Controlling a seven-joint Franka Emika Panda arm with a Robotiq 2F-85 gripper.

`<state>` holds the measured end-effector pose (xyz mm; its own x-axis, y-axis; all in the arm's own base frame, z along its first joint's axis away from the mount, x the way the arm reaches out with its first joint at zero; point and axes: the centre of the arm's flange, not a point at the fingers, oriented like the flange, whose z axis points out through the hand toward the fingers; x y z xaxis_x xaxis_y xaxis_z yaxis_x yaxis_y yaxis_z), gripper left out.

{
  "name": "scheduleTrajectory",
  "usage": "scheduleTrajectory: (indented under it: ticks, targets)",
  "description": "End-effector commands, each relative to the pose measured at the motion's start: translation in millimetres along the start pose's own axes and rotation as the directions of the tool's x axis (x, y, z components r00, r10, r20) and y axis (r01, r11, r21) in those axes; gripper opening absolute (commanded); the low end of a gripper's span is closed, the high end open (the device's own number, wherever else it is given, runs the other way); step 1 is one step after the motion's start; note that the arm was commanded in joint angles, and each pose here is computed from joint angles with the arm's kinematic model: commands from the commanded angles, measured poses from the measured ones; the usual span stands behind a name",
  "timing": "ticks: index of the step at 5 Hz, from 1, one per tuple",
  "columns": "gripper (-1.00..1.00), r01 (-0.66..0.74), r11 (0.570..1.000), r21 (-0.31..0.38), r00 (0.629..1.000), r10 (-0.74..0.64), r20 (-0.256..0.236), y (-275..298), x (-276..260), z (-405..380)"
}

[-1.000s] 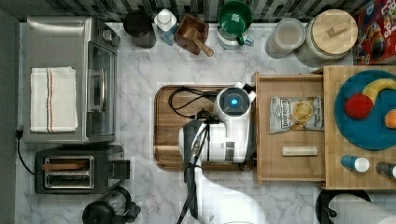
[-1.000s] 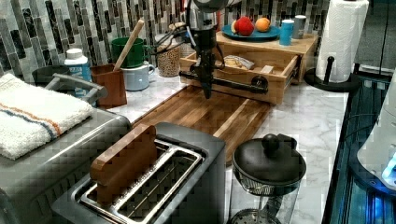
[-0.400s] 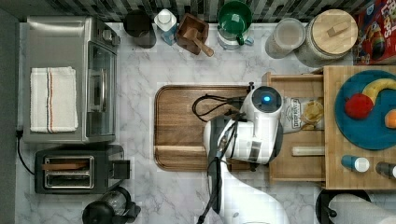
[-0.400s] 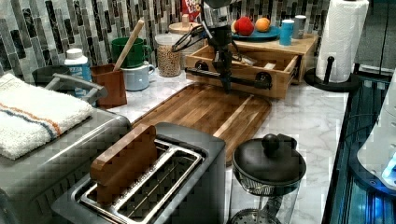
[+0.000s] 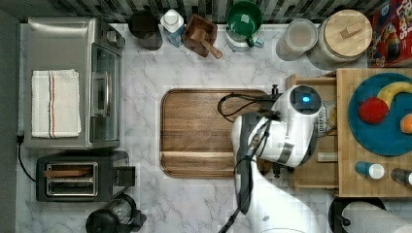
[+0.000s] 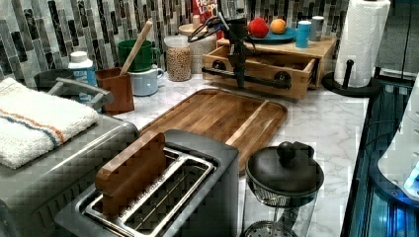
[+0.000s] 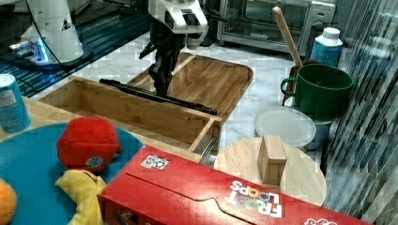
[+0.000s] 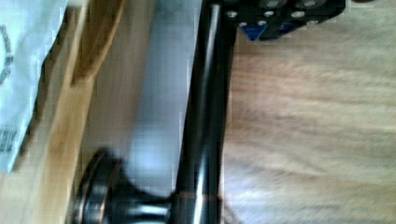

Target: Close the drawer.

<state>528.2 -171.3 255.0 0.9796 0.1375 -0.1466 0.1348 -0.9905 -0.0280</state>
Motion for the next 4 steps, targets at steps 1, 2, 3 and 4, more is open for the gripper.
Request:
scheduleTrajectory:
  ticks: [1,2,3,4]
  targets:
    - [-1.0,-0.154,0.984,-0.094,0.971,0.133,-0.201,154.3,-7.6,-81.9]
    - [-1.0,-0.15,0.978,-0.147,0.975,0.122,-0.183,178.7,-20.3,-97.6]
    - [-1.0,-0.119,0.975,-0.188,0.977,0.081,-0.197,205.6,-25.2,-95.4]
    - [-1.0,-0.157,0.955,-0.253,0.964,0.092,-0.251,223.1,-30.3,-93.4]
